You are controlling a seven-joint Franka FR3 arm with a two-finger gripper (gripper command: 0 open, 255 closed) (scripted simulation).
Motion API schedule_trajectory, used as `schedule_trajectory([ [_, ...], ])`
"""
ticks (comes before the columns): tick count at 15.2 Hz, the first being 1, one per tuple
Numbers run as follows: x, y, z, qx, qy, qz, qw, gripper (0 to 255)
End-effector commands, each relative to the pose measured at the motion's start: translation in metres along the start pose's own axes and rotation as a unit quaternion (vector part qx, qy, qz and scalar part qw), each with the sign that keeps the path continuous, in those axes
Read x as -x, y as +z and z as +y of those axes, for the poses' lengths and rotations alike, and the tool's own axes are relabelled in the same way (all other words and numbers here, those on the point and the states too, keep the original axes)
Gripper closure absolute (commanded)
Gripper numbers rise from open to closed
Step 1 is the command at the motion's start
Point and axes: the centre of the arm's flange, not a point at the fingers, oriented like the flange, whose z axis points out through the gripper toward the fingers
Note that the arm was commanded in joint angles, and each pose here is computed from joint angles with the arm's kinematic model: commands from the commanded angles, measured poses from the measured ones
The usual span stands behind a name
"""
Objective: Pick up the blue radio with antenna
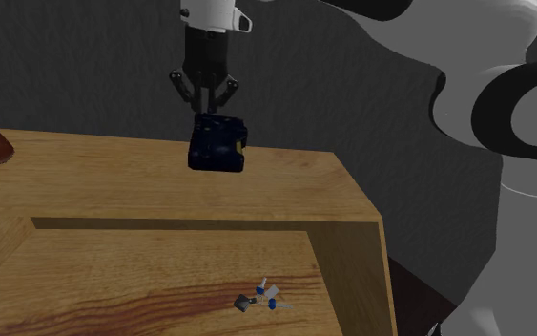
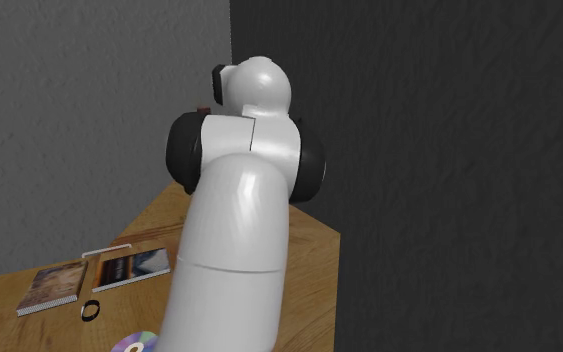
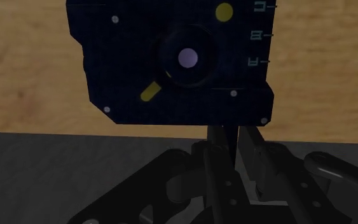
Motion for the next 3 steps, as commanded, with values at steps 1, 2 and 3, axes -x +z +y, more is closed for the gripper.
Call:
schedule_trajectory([
  [1, -0.0005, -0.0113, -0.0002, 0.000, 0.000, 0.000, 1.0000, 255],
  [2, -0.0006, -0.0121, -0.0002, 0.000, 0.000, 0.000, 1.0000, 255],
  [3, -0.0006, -0.0120, -0.0002, 0.000, 0.000, 0.000, 1.0000, 255],
])
